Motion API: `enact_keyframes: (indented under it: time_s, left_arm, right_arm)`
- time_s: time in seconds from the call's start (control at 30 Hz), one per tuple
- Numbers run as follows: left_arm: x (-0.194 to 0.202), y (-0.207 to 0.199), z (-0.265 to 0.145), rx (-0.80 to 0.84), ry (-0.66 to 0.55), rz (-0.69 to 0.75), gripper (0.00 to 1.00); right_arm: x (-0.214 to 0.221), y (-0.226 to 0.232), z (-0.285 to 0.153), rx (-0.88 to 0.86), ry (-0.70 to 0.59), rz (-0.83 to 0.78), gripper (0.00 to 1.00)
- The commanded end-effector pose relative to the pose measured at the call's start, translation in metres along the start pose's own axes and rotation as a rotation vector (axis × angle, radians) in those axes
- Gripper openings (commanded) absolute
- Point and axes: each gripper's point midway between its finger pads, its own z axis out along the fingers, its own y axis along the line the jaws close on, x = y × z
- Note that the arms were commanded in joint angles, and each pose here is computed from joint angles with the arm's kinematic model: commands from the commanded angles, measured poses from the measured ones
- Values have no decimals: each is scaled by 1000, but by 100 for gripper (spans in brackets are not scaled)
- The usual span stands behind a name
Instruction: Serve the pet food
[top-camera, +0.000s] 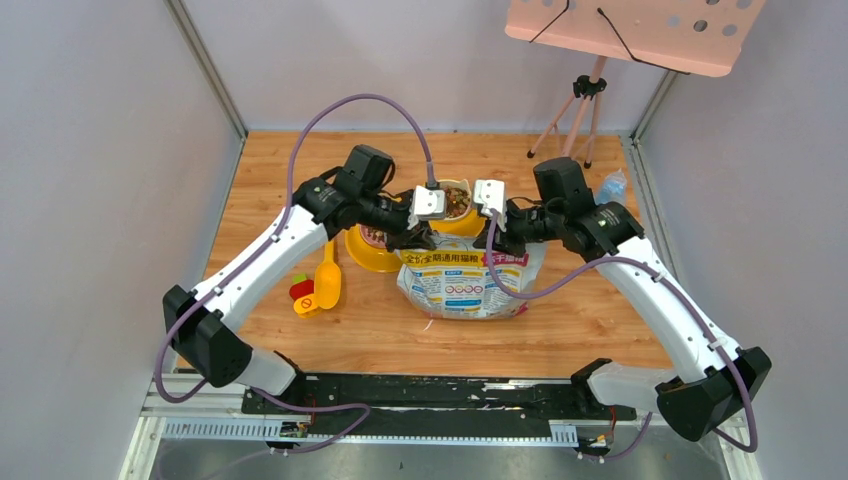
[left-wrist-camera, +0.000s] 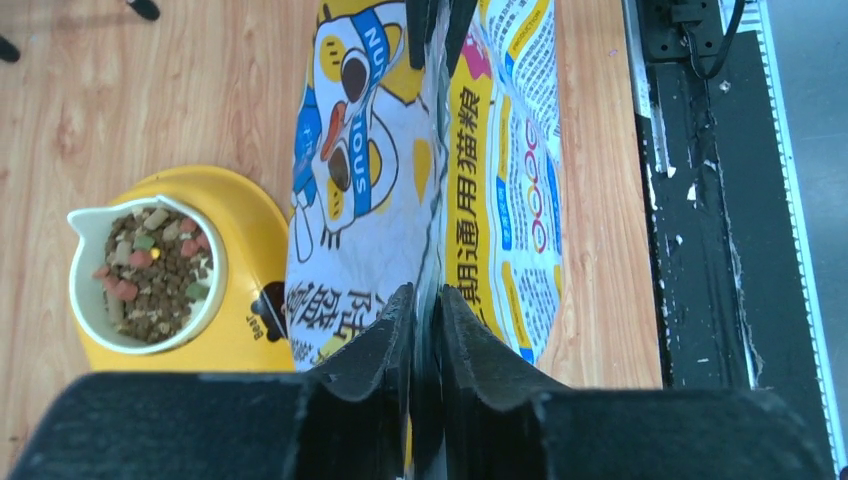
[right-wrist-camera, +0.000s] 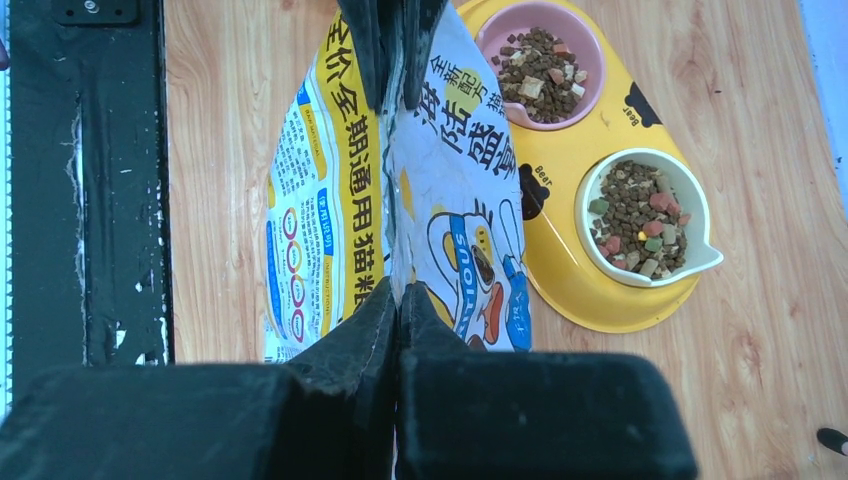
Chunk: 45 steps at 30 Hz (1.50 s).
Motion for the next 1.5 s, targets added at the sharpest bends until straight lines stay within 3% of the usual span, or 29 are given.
enact_keyframes:
  time_s: [0.0, 0.07, 0.27, 0.33, 0.37, 0.47, 0.53, 0.57, 0.73, 0.83, 0.87, 0.93, 1.0, 1.13, 1.17, 1.2, 1.27, 1.3, 1.33, 1.4, 1.47]
  left_arm:
    - [9, 10, -33, -112, 59, 26, 11]
    - [15, 9, -39, -104, 78, 28, 2]
    - [29, 3, -51, -40, 113, -36, 0]
    - [32, 3, -52, -38, 134, -67, 11]
    - [36, 3, -53, -43, 148, -70, 24]
    - [39, 6, -60, -90, 150, -30, 28]
    - [42, 8, -63, -111, 152, -14, 15]
    - [41, 7, -64, -104, 148, -16, 4]
    - [42, 3, -67, -61, 143, -48, 0]
    - [45, 5, -71, -93, 158, -39, 27]
    - [45, 7, -71, -106, 156, -26, 29]
    - [48, 7, -74, -119, 170, -13, 23]
    - [51, 4, -75, -109, 174, -16, 3]
    - [53, 2, -76, -79, 154, -58, 0]
    - [54, 2, -75, -77, 150, -65, 4]
    - [54, 3, -73, -77, 143, -66, 19]
    - [51, 5, -71, -87, 122, -64, 37]
    - [49, 5, -71, -89, 110, -66, 39]
    - [44, 8, -69, -94, 86, -55, 36]
    - [37, 10, -68, -85, 60, -56, 5]
    - [38, 11, -64, -54, 68, -81, 0]
  right_arm:
    - [-19, -8, -18, 78, -45, -52, 0]
    - [-19, -9, -18, 81, -44, -52, 0]
    - [-17, -7, -18, 80, -41, -37, 0]
    - [-17, -6, -20, 80, -45, -33, 0]
    - [-16, -7, -20, 82, -42, -28, 0]
    - [-16, -7, -23, 89, -40, -30, 0]
    - [-15, -6, -24, 90, -37, -29, 0]
    - [-14, -6, -24, 89, -38, -28, 0]
    - [-12, -5, -24, 90, -33, -19, 0]
    - [-12, -6, -26, 98, -28, -23, 0]
    - [-12, -6, -26, 100, -26, -24, 0]
    - [-11, -6, -27, 103, -23, -25, 0]
    - [-11, -6, -27, 102, -23, -24, 0]
    - [-10, -5, -26, 95, -21, -21, 0]
    - [-10, -5, -26, 92, -22, -19, 0]
    - [-11, -5, -25, 90, -25, -20, 0]
    - [-11, -5, -24, 86, -25, -16, 0]
    - [-11, -6, -24, 85, -25, -16, 0]
    - [-11, -6, -24, 83, -25, -13, 0]
    - [-11, -7, -23, 82, -24, -12, 0]
    - [-11, -7, -23, 84, -23, -12, 0]
